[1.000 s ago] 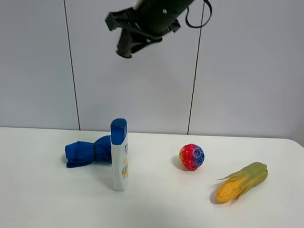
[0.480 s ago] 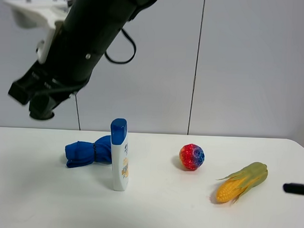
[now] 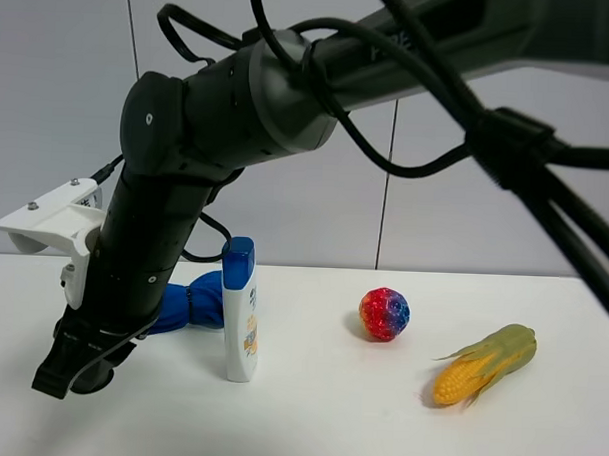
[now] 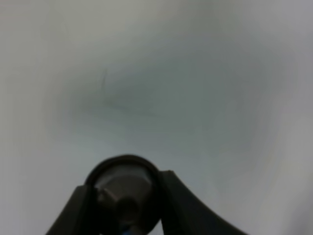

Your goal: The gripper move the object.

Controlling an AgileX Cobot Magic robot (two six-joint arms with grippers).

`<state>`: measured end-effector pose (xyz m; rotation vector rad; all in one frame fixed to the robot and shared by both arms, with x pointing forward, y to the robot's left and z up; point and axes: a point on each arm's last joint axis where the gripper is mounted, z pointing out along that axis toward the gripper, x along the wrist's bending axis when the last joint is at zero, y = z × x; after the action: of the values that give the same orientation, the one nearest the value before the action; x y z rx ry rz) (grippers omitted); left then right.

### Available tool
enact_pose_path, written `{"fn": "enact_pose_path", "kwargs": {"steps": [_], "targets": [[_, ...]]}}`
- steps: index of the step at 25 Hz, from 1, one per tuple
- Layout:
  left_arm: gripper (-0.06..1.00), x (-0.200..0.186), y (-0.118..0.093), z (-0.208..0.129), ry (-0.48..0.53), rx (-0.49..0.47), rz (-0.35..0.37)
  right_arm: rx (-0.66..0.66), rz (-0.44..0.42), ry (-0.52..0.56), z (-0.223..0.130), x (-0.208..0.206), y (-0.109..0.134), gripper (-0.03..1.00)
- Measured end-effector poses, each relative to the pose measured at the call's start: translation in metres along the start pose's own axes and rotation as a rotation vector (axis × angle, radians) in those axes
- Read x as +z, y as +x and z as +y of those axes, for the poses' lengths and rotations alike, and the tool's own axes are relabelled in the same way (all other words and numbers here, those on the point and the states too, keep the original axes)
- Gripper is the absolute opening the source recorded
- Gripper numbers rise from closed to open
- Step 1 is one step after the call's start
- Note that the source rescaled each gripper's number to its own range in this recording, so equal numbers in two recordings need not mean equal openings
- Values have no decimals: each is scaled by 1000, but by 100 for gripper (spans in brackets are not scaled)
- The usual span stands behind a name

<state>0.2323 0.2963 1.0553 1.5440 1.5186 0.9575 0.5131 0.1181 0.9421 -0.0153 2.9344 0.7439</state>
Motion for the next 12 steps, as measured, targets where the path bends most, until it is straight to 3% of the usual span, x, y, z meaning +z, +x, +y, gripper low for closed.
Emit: {"fn": "enact_pose_path", "kwargs": {"steps": [12], "targets": [[100, 0, 0, 0, 0, 0, 0, -30, -67, -32, -13, 46, -6, 0]]}}
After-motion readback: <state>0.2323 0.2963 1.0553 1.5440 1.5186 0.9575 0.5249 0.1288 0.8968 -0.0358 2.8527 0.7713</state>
